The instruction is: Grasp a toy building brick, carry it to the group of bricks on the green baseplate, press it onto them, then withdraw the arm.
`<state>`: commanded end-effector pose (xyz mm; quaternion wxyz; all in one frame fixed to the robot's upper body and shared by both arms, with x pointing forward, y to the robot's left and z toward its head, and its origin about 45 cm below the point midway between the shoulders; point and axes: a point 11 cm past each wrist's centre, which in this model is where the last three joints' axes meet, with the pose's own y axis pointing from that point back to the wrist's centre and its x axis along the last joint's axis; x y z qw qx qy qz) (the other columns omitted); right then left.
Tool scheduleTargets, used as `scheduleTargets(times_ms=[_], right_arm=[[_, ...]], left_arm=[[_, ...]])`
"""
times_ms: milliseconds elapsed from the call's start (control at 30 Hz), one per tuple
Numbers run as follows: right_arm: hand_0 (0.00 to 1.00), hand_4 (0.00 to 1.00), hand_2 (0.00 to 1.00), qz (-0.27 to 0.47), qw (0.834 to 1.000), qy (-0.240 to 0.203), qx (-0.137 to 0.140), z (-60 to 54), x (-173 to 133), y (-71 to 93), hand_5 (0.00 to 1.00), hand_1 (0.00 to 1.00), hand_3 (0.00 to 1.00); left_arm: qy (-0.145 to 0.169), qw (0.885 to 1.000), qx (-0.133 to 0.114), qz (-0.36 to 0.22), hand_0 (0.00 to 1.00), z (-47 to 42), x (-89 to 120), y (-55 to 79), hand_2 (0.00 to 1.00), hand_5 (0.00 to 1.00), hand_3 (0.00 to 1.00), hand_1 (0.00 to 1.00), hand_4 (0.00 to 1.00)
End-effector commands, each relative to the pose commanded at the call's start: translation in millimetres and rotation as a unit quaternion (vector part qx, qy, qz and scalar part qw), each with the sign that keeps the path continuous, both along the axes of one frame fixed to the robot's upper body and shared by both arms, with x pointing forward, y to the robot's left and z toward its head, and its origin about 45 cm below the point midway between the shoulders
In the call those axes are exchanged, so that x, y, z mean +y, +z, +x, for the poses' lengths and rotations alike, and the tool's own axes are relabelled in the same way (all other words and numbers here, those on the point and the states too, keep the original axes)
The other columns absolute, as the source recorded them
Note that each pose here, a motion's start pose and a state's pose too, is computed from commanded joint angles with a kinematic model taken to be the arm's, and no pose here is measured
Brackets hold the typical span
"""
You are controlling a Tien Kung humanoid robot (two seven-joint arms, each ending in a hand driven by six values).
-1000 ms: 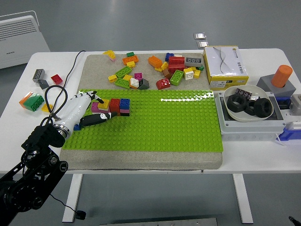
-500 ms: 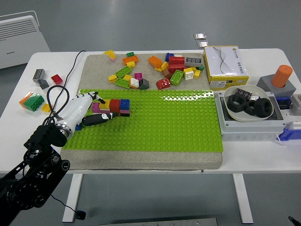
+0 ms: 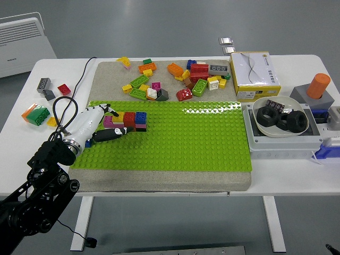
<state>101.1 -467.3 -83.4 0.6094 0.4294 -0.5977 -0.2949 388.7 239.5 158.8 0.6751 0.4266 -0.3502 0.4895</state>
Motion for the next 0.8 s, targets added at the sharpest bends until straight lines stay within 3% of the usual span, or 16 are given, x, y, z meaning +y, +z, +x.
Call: scheduleTargets(times_ms=[800], right_arm=[[0.518,0.826,0.624,0.0,1.0,0.0,0.0,-0.6,0.2,-0.2,0.964,0.617,0.779]], left_arm=[[0.004,1.0,0.011,-0.009,0.97,-2.3,-0.5,-6.2,0.94,0.758,0.651,0.942,0.996]])
